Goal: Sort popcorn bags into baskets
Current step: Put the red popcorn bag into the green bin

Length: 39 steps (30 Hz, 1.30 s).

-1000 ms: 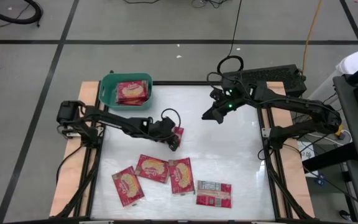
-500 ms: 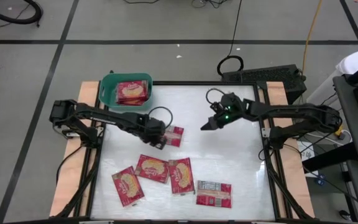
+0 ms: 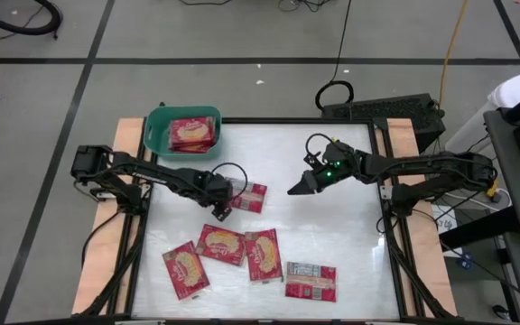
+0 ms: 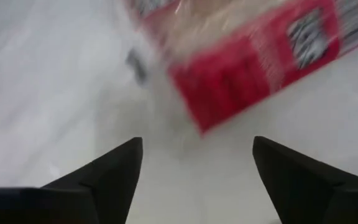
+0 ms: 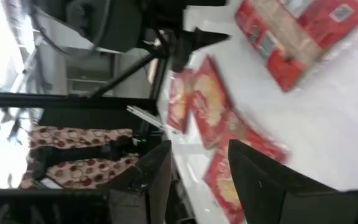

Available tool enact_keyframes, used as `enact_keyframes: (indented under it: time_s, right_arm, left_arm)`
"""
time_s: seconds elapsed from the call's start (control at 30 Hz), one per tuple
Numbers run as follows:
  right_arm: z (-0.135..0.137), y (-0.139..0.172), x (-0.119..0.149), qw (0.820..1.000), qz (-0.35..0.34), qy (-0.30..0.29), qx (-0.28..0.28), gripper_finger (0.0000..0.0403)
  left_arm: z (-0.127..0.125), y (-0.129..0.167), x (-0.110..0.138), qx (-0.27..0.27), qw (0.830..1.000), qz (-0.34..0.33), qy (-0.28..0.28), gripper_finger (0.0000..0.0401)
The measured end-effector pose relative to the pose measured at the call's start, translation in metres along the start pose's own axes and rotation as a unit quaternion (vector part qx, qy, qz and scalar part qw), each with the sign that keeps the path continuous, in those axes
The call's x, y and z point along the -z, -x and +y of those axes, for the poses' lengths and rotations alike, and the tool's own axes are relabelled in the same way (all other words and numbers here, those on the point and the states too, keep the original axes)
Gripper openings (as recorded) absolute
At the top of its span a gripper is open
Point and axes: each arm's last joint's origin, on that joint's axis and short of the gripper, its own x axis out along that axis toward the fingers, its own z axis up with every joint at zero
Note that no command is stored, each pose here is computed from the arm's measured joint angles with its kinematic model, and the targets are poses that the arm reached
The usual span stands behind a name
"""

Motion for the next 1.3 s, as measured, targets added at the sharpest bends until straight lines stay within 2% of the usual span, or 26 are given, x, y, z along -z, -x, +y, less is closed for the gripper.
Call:
enact_keyframes:
  time_s: [0.17,0.4,0.5,0.63,0.7,0.77,0.87,0.97,1.17,1.3]
  right_arm:
    - [0.006,-0.003,0.003,1.000,-0.018,-0.017,-0.017,0.0153]
    - [0.012,-0.008,0.009,0.999,-0.036,-0.017,-0.023,0.0153]
    - [0.013,-0.010,0.012,0.998,-0.049,-0.013,-0.021,0.0153]
    - [0.017,-0.013,0.018,0.997,-0.072,-0.014,-0.020,0.0153]
    - [0.021,-0.015,0.021,0.995,-0.094,-0.007,-0.030,0.0153]
    - [0.027,-0.017,0.025,0.991,-0.126,0.000,-0.041,0.0153]
    - [0.031,-0.019,0.030,0.984,-0.172,0.007,-0.045,0.0153]
    - [0.031,-0.020,0.033,0.982,-0.188,0.017,-0.032,0.0153]
    - [0.021,-0.022,0.036,0.984,-0.173,0.021,0.023,0.0153]
    - [0.022,-0.021,0.036,0.983,-0.175,0.048,0.023,0.0153]
  left_arm:
    - [0.005,-0.013,-0.005,0.021,0.998,-0.051,-0.036,0.0294]
    - [0.015,-0.026,-0.005,0.028,0.995,-0.080,-0.056,0.0240]
    - [0.016,-0.030,-0.004,0.035,0.991,-0.096,-0.085,0.0190]
    - [0.014,-0.033,-0.006,0.054,0.984,-0.127,-0.110,0.0094]
    - [0.011,-0.029,-0.011,0.078,0.978,-0.150,-0.123,0.0040]
    - [0.008,-0.028,-0.017,0.117,0.971,-0.168,-0.125,0.0013]
    - [0.005,-0.022,-0.029,0.163,0.956,-0.215,-0.115,0.0010]
    - [0.003,-0.017,-0.036,0.192,0.947,-0.242,-0.093,0.0004]
    - [0.000,0.005,-0.040,0.233,0.930,-0.277,-0.073,0.0003]
    - [-0.001,0.026,-0.043,0.274,0.916,-0.290,-0.038,0.0002]
